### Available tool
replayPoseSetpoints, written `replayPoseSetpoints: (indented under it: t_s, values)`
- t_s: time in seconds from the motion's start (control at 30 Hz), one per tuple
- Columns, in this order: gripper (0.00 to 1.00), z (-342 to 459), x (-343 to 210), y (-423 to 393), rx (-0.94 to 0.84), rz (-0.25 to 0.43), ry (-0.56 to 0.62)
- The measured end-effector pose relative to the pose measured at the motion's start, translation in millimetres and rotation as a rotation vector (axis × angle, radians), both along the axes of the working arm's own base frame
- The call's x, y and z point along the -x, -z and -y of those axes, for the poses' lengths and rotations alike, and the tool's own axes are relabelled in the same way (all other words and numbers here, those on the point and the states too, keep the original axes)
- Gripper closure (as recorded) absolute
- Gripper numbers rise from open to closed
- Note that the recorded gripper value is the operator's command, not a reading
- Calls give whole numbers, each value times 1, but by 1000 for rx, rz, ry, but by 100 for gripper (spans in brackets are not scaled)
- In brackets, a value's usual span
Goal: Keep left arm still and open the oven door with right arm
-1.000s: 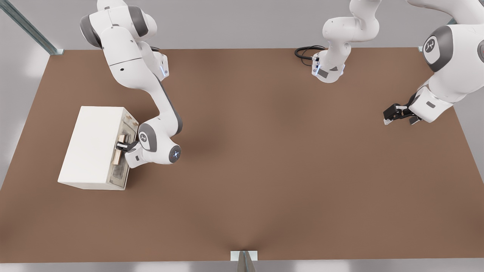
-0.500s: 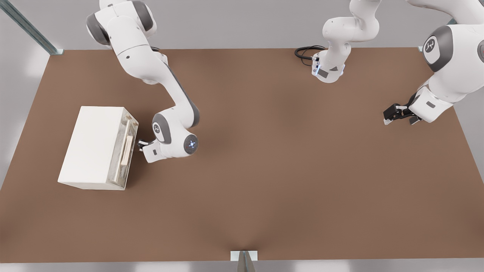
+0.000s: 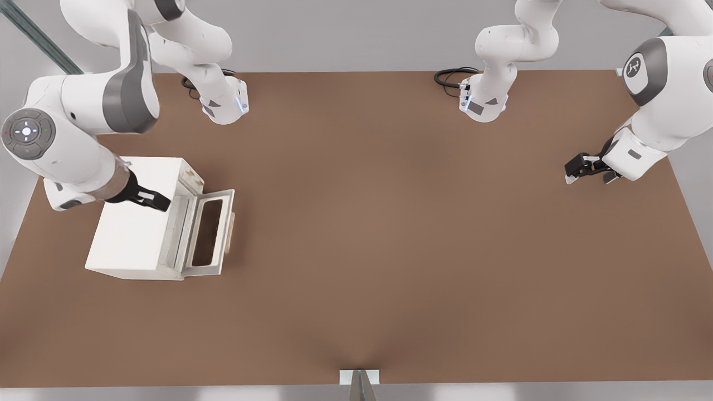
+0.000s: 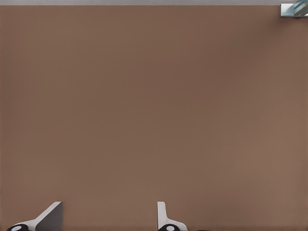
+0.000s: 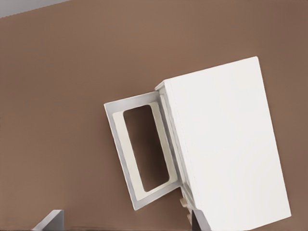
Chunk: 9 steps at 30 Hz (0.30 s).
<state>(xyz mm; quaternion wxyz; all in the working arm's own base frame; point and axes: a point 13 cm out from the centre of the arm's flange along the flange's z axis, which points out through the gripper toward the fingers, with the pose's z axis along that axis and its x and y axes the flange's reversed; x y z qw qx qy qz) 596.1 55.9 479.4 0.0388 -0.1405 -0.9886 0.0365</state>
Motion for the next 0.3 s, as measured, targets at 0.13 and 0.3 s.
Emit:
replayPoseSetpoints:
  t_s: [0.13, 0.3]
  values:
    - [0, -2, 0, 1, -35, -8, -86]
    - [0, -5, 0, 2, -51, -15, -174]
